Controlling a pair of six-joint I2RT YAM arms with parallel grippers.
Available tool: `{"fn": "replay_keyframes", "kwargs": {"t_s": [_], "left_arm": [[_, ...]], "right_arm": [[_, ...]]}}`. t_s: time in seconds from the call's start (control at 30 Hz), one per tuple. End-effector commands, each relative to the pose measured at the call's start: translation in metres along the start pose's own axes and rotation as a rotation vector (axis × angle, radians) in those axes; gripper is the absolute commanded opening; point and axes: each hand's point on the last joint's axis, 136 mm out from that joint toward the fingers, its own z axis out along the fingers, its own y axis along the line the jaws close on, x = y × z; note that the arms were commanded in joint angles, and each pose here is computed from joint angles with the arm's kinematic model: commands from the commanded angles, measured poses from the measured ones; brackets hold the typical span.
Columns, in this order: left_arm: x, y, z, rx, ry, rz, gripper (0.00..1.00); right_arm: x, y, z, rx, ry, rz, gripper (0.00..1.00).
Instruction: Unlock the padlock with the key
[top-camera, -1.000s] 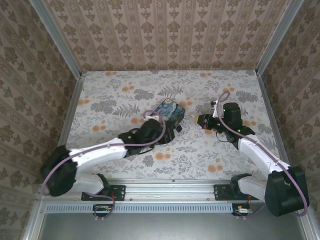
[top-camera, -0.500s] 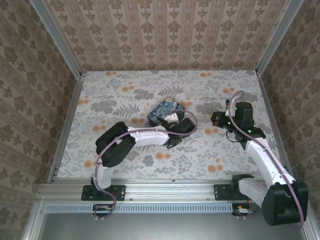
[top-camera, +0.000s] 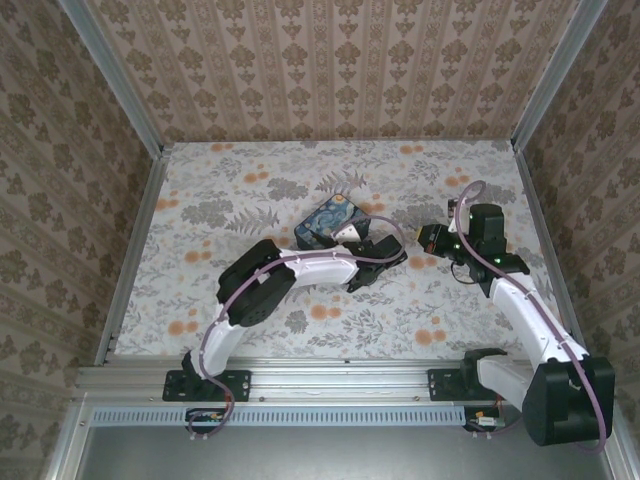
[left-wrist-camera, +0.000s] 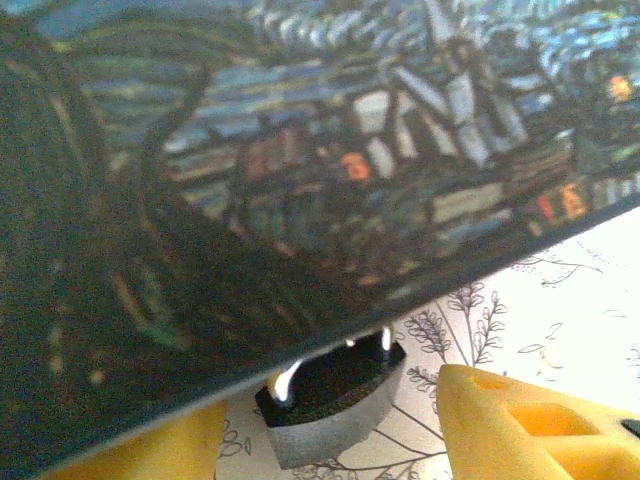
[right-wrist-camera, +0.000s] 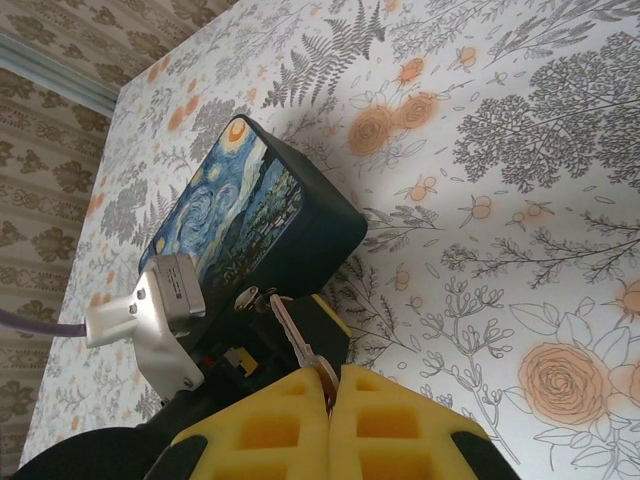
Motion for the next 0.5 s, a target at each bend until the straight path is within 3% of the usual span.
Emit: {"fn": "replay_keyframes", "kwargs": {"t_s": [0.0, 0.2, 0.47], "left_arm": [[-0.005, 0.015, 0.012, -0.074, -0.026, -0.033, 0.58], [-0.002, 0.017, 0.024, -0.092, -0.014, -0.044, 0.56], [0.001, 0.024, 0.033, -0.1, 0.023, -0.063, 0.34]], "right_arm": [[0.002, 0.002, 0.003, -0.033, 0.005, 0.02, 0.0], [0.003, -0.001, 0.008, -0.032, 0.013, 0.023, 0.0], [0.004, -0.001, 0.011, -0.043, 0.025, 0.021, 0.0]]}}
